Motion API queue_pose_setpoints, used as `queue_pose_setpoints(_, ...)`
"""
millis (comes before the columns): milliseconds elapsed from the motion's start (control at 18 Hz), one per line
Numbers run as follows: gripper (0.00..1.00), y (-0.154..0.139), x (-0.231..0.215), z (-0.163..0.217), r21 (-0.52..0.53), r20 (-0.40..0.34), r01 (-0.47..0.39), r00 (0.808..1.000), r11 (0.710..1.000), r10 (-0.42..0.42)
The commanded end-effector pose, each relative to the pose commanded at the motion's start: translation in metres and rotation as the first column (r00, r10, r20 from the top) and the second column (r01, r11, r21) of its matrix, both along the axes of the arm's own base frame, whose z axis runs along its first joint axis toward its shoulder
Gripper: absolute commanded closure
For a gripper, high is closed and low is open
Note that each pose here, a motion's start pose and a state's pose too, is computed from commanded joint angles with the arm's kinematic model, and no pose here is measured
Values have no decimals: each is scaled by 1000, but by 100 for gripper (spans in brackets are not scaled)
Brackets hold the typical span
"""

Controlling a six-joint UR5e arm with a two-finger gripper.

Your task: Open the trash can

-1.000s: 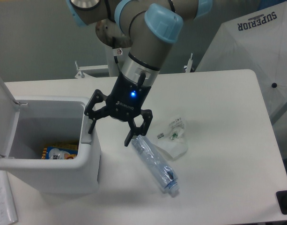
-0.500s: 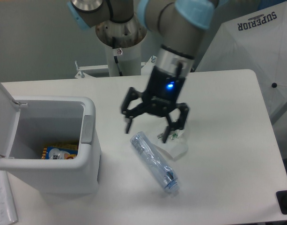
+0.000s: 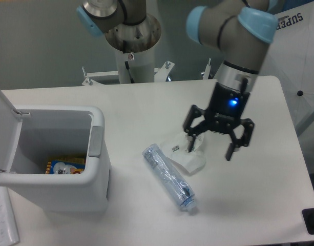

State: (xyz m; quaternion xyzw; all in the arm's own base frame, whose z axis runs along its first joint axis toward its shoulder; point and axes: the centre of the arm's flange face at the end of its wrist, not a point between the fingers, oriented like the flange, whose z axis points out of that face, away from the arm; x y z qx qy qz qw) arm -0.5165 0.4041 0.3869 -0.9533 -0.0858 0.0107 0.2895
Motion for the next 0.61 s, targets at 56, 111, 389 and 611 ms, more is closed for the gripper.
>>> queue_pose_setpoints(56, 0, -2, -4, -9, -44, -30, 31, 999, 999, -32)
queue_pose_setpoints(111, 0, -4, -8, -20, -84, -45, 55, 997, 995, -59)
queue_pose_setpoints(389, 0, -25, -30, -51, -212, -97, 141, 982, 967, -164)
queue_pose_setpoints(611, 0, -47, -43, -69, -369, -147, 298, 917, 880, -372)
